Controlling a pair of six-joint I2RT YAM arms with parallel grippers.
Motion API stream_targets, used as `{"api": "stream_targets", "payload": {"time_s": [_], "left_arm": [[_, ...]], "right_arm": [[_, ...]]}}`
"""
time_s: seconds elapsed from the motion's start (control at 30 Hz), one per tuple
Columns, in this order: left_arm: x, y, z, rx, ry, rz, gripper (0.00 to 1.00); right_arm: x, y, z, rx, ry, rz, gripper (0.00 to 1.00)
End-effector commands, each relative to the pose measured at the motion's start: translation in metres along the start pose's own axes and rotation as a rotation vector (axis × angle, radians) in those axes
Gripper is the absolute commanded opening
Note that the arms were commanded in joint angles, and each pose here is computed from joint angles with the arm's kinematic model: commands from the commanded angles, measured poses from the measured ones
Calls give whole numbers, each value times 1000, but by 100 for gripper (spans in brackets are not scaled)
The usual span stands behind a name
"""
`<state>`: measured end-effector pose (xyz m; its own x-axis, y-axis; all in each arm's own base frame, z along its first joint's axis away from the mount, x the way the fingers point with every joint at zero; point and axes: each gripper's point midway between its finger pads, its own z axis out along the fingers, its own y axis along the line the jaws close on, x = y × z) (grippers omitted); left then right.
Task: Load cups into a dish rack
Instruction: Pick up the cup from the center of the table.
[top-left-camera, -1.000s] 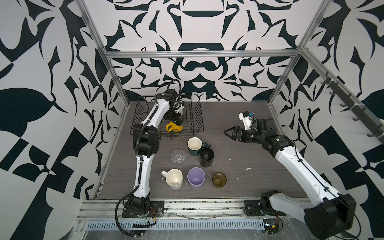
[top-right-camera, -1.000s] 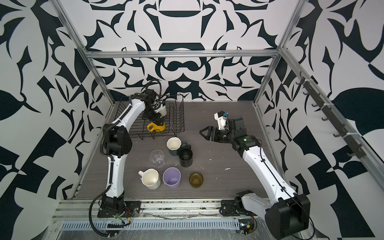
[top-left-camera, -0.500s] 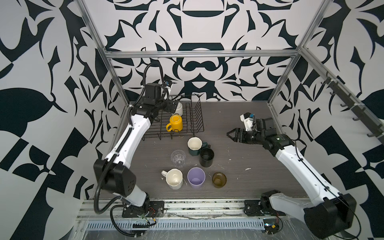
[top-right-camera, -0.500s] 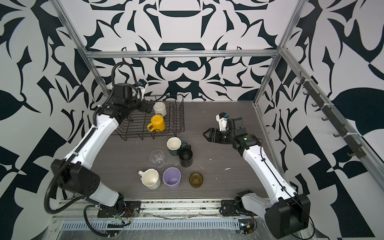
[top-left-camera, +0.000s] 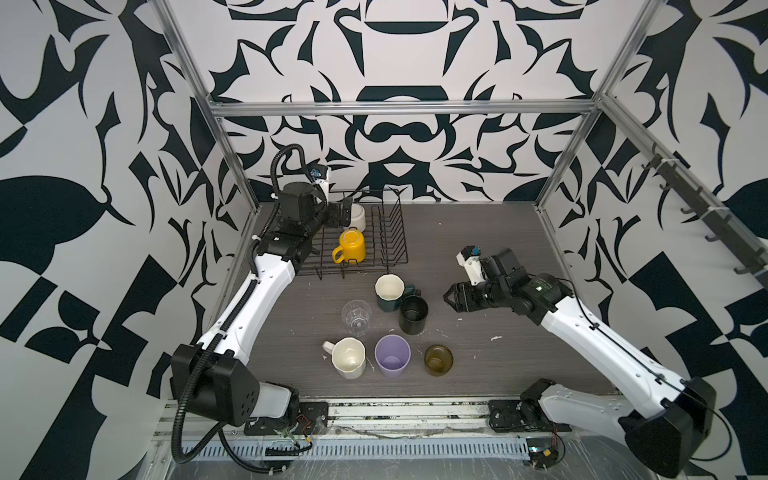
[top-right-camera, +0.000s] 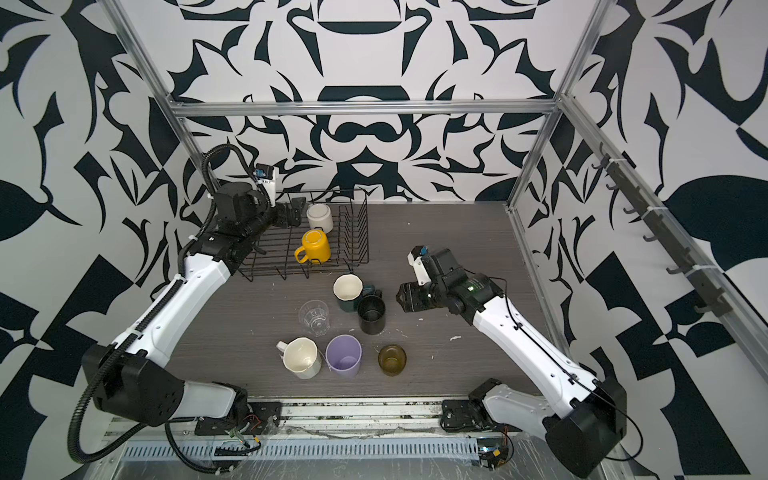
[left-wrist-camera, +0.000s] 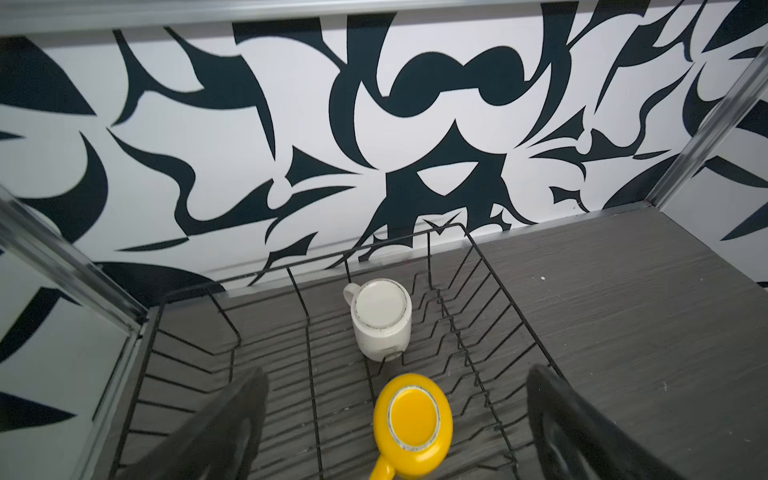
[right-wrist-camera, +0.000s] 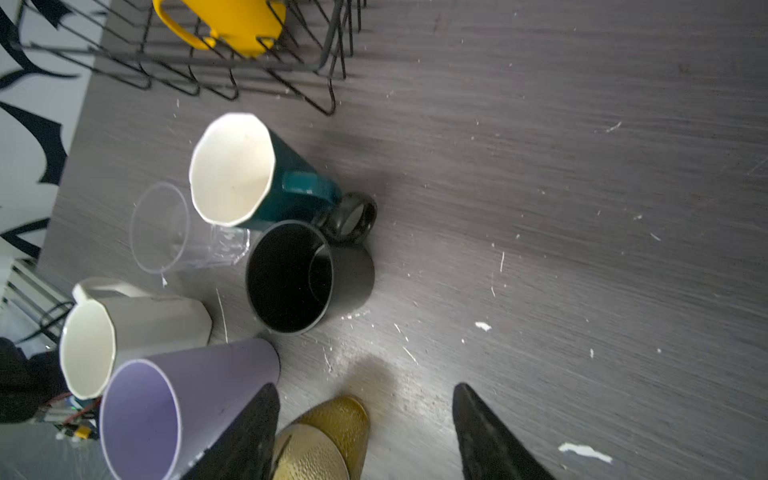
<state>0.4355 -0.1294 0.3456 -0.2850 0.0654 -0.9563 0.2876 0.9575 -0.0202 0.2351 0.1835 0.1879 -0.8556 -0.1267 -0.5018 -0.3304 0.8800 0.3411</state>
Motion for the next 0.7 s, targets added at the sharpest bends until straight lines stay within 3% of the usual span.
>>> {"api": "stream_targets", "payload": {"time_s": [0.0, 0.17, 0.33, 0.5, 0.53, 0.67], "left_arm": [[-2, 4, -9, -23, -27, -82, 100], [10, 5, -13, -27, -13, -116, 99], [10, 2, -24, -12, 23, -161, 100], [41, -10, -50, 28, 251, -244, 92], [42, -13, -68, 40, 270, -269, 91], [86, -18, -102, 18, 444, -396, 86]], "right_arm": [[31, -11, -3, 76, 64, -4, 66], [60, -13, 1, 97, 127, -2, 65], [58, -10, 3, 91, 115, -6, 65], [41, -4, 2, 79, 60, -17, 67], [36, -3, 2, 78, 41, -23, 68], [11, 3, 4, 78, -19, -49, 71]]}}
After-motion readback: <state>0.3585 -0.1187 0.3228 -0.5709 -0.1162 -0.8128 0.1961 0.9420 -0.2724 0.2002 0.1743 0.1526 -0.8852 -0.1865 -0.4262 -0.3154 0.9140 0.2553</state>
